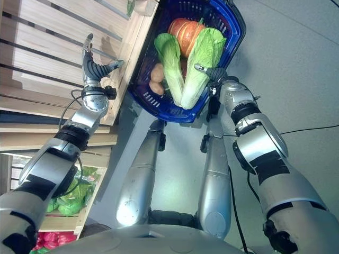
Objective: Pick up fruits and vegetables into the basket
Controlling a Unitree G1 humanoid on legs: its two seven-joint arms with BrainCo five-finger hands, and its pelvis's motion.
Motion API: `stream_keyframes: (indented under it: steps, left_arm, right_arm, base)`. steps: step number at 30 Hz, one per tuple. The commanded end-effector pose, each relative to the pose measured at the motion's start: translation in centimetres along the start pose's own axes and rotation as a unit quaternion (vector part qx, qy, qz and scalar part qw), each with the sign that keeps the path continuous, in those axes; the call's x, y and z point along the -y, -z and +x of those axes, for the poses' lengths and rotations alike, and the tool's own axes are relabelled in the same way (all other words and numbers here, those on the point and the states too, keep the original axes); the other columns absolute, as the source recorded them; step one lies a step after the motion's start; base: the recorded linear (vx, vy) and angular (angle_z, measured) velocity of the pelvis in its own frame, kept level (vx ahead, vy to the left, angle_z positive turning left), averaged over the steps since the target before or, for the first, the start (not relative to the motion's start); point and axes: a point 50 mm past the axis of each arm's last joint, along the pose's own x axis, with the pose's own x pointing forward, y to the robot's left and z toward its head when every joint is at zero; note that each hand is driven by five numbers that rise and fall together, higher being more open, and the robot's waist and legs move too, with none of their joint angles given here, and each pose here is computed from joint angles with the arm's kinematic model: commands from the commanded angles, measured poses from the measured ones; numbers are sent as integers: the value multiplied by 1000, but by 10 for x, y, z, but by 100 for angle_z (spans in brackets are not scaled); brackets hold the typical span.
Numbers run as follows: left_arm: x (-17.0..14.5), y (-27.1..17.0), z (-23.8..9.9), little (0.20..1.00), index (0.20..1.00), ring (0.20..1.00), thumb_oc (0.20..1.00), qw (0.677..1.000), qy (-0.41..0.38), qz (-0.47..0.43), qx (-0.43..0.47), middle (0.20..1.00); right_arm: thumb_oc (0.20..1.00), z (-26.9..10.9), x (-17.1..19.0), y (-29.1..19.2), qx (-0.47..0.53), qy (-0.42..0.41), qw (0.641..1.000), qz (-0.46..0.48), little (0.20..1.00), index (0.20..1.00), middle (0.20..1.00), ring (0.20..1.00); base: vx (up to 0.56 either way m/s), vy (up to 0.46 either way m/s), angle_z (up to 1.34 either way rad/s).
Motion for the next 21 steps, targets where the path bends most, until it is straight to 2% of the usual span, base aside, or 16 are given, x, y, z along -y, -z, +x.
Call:
stream_keyframes:
  steps: [1, 3, 4, 5, 21]
  left_arm:
    - [4, -8, -3, 1000, 1000, 1000, 1000, 999, -19, -37, 22, 1000]
    - [5, -9, -4, 1000, 1000, 1000, 1000, 999, -18, -38, 23, 1000]
    - [6, -9, -4, 1000, 1000, 1000, 1000, 999, -18, -39, 23, 1000]
    - [6, -9, -4, 1000, 1000, 1000, 1000, 999, -18, -40, 23, 1000]
    - [16, -9, -12, 1000, 1000, 1000, 1000, 998, -21, -53, 20, 1000]
  right_arm:
    - [256, -1, 5, -18, 18, 11, 1000, 9, 256, 256, 256, 256]
    - [674, -1, 9, -17, 11, 25, 1000, 9, 674, 674, 674, 674]
    - [934, -1, 10, -16, 8, 30, 999, 10, 934, 934, 934, 934]
    - [1000, -2, 11, -16, 5, 34, 999, 11, 1000, 1000, 1000, 1000]
    - [1000, -5, 30, -13, -23, 115, 993, -4, 1000, 1000, 1000, 1000]
  base:
    - [0, 0, 0]
    - [0, 0, 0]
    - [0, 0, 0]
    - [0, 0, 0]
    - [0, 0, 0]
